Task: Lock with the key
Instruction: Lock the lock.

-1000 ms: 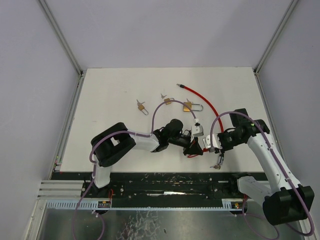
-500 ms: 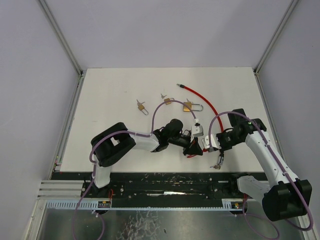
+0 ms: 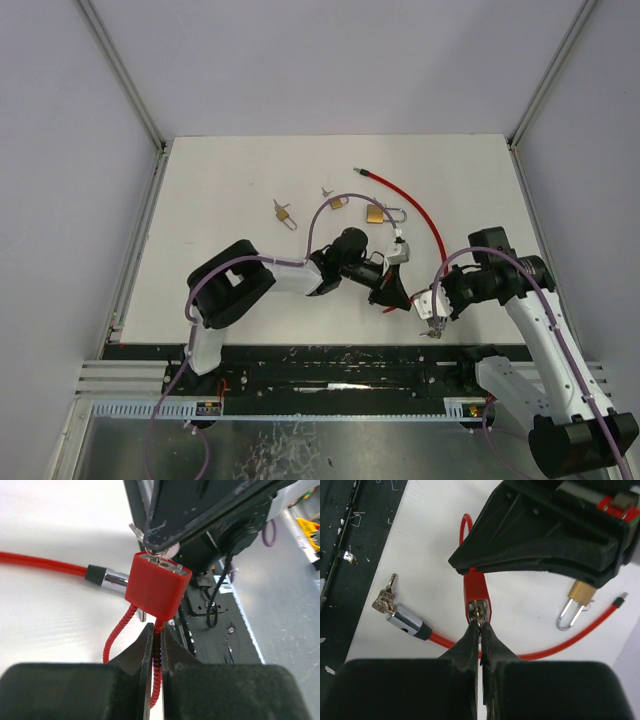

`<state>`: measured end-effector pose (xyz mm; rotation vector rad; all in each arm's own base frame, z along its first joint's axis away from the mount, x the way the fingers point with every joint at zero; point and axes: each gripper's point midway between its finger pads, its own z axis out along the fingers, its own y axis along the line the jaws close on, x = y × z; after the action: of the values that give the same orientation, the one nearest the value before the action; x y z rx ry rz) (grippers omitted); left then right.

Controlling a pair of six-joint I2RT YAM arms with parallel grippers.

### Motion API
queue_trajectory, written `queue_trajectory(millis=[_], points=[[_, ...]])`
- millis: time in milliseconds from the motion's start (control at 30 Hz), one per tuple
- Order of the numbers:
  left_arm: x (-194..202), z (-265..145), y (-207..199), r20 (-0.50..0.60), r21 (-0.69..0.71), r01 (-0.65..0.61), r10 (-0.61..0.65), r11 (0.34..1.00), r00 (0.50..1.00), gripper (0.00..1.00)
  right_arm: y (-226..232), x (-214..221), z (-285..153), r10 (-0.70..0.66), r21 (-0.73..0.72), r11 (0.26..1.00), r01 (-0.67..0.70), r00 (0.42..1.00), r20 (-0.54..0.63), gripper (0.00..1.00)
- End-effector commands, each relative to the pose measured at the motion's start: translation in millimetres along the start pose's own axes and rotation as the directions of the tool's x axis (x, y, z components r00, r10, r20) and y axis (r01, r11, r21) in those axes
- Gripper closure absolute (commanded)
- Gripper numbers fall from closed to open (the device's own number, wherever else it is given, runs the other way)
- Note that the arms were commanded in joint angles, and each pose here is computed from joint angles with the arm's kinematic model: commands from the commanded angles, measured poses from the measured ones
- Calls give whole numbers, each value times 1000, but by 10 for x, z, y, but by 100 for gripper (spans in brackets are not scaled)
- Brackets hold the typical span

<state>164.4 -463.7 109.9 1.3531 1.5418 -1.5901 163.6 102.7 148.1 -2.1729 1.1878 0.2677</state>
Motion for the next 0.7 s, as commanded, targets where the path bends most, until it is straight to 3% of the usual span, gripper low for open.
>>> queue_trajectory(millis=[0, 167, 300, 433, 533, 667], points=[[114, -8, -117, -54, 142, 125, -118, 982, 991, 100, -154, -222, -234, -119, 46, 992, 118, 993, 18, 100], [62, -50, 29, -6, 6, 59, -59, 998, 998, 100, -220, -421, -240, -6, 67, 998, -3, 991, 133, 100], [-75, -165, 114, 49, -251, -178, 196, 951, 979, 100, -224, -425, -226, 120, 13, 992, -123, 980, 158, 100], [-193, -280, -8, 91, -343, -366, 419, 865, 904, 100, -207, -419, -187, 208, -56, 978, -202, 962, 176, 100], [-154, -270, -5, 92, -323, -329, 376, 887, 922, 100, -190, -467, -210, 209, -87, 977, -196, 959, 192, 100], [-113, -196, 5, 72, -119, -94, 103, 988, 992, 100, -144, -462, -273, 87, -58, 995, -78, 983, 161, 100]])
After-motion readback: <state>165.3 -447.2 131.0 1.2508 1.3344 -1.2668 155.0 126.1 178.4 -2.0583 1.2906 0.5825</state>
